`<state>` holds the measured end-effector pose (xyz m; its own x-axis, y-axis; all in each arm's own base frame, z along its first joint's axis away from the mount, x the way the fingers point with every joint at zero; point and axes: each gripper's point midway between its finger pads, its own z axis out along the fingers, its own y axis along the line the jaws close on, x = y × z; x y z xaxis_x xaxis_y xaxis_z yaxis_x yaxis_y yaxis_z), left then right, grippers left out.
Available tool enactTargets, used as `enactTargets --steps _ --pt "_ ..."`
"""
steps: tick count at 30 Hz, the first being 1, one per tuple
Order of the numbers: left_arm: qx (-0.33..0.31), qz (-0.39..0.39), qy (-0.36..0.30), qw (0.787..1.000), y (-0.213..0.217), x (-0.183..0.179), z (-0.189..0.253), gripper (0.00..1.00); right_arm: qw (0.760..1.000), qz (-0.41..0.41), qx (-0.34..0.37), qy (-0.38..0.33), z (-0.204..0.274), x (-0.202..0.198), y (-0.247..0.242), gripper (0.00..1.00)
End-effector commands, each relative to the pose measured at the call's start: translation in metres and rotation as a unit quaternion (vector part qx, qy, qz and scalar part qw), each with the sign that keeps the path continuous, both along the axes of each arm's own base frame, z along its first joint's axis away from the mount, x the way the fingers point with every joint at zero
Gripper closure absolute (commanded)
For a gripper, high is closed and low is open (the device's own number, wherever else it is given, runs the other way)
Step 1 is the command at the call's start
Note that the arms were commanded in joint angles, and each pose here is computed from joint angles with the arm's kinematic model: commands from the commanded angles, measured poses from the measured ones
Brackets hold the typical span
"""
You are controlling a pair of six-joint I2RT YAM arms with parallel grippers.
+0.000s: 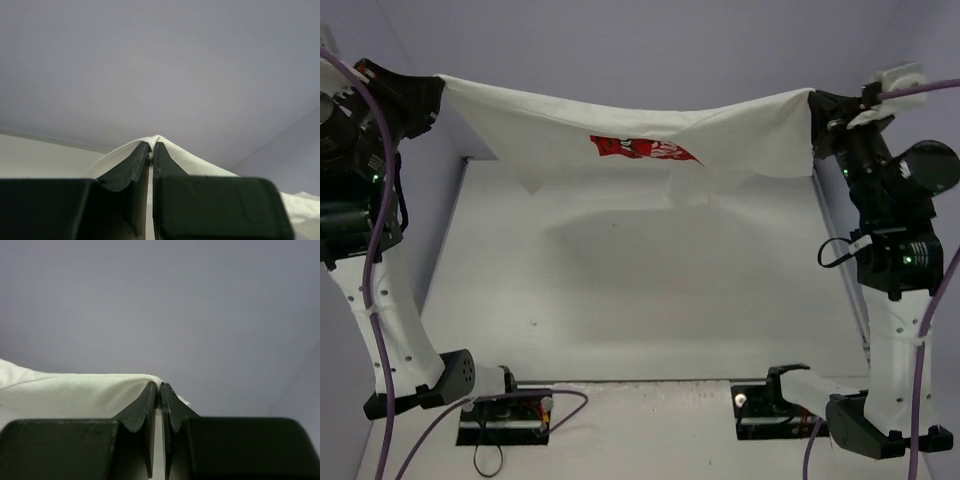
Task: Fold and stack the t-shirts
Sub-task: Flatten out the tshirt
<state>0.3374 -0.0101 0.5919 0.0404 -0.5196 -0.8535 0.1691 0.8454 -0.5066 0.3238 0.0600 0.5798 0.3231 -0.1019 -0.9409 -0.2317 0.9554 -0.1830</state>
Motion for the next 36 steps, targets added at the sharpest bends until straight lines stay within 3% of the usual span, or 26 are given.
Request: enactTargets --steps 1,8,13,16,23,29,31,32,34,36 --pt "0.038 0.052 -0.046 0.997 0.005 -0.060 0.022 1.00 0.995 -0.023 0.017 -0.100 0.042 -0.063 -0.016 1.00" --pt "0.060 0.101 -0.047 0.992 0.009 -0.121 0.015 1.00 0.987 0.002 0.029 -0.155 0.063 -0.131 -0.013 1.00" --pt "0.068 0.100 -0.050 0.991 0.007 -0.127 0.017 1.00 0.986 0.019 0.042 -0.158 0.071 -0.132 -0.008 1.00" --pt "0.064 0.091 -0.004 0.994 0.008 -0.097 -0.010 1.00 0.991 0.017 0.050 -0.126 0.057 -0.105 -0.005 1.00" --pt "0.056 0.107 0.140 0.983 0.027 -0.001 -0.113 1.00 0.997 -0.023 0.066 0.016 -0.030 0.007 -0.002 1.00" --pt "0.057 0.134 0.250 0.957 0.049 0.085 -0.221 1.00 0.983 -0.033 0.042 0.176 -0.167 0.117 0.014 1.00" --pt "0.056 0.139 0.269 0.951 0.053 0.104 -0.248 1.00 0.977 -0.031 0.033 0.210 -0.206 0.136 0.019 1.00" --pt "0.055 0.143 0.245 0.957 0.054 0.112 -0.239 1.00 0.968 -0.028 0.024 0.248 -0.246 0.151 0.023 1.00" --pt "0.058 0.137 0.305 0.941 0.057 0.149 -0.310 1.00 0.963 -0.025 0.015 0.269 -0.286 0.172 0.027 1.00" --pt "0.063 0.131 0.318 0.937 0.056 0.176 -0.342 1.00 0.955 -0.026 -0.002 0.295 -0.328 0.191 0.029 1.00"
